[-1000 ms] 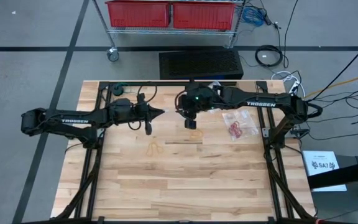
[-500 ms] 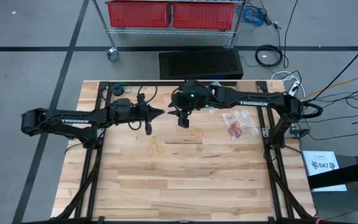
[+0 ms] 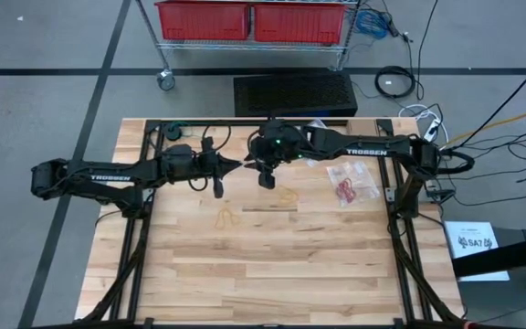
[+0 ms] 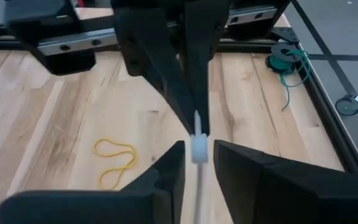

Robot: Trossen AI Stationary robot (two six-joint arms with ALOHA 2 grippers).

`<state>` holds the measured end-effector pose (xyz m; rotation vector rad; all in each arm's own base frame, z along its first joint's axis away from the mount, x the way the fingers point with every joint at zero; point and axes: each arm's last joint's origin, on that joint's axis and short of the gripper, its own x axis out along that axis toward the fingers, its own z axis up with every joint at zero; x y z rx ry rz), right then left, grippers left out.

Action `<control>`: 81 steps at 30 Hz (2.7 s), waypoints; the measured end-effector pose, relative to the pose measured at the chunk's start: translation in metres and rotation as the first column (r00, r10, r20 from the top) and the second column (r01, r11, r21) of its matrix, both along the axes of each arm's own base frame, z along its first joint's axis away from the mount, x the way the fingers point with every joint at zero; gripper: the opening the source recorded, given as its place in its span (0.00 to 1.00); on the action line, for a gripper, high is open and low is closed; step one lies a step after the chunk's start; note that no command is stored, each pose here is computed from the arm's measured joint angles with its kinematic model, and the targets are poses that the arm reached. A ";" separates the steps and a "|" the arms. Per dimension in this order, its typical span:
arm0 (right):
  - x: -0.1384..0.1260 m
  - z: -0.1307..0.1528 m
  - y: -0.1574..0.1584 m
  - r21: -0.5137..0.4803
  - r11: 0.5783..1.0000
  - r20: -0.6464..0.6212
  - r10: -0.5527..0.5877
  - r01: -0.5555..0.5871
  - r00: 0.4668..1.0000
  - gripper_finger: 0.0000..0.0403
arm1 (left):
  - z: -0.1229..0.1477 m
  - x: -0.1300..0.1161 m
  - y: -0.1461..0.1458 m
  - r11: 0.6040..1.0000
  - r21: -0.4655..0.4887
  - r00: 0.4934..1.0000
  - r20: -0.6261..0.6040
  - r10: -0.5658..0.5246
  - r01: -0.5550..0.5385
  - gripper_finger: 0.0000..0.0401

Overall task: Sort rubber bands
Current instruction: Open the left zip bag

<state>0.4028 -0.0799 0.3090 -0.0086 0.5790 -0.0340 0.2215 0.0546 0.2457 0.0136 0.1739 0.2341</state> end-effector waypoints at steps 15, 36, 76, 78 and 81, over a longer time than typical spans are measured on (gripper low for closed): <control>-0.002 -0.004 -0.001 0.005 1.000 -0.045 -0.003 0.003 0.999 0.02 | 0.000 0.000 0.000 1.000 0.003 1.000 0.000 -0.004 0.004 0.00; -0.010 -0.012 0.000 0.015 1.000 -0.158 -0.006 0.009 0.987 0.03 | -0.007 0.005 0.000 0.997 -0.067 0.999 -0.020 -0.039 0.038 0.11; -0.013 -0.014 0.006 0.010 1.000 -0.204 0.022 -0.021 0.979 0.03 | -0.004 0.014 0.007 0.995 -0.096 0.999 0.045 -0.011 0.015 0.00; -0.014 -0.015 0.006 0.014 1.000 -0.222 0.023 -0.021 0.975 0.03 | -0.001 0.012 0.006 0.996 -0.086 0.998 0.057 -0.009 0.014 0.00; -0.016 -0.017 0.007 0.019 1.000 -0.246 0.024 -0.020 0.969 0.03 | 0.002 0.010 0.006 0.997 -0.070 0.998 0.069 -0.007 0.011 0.00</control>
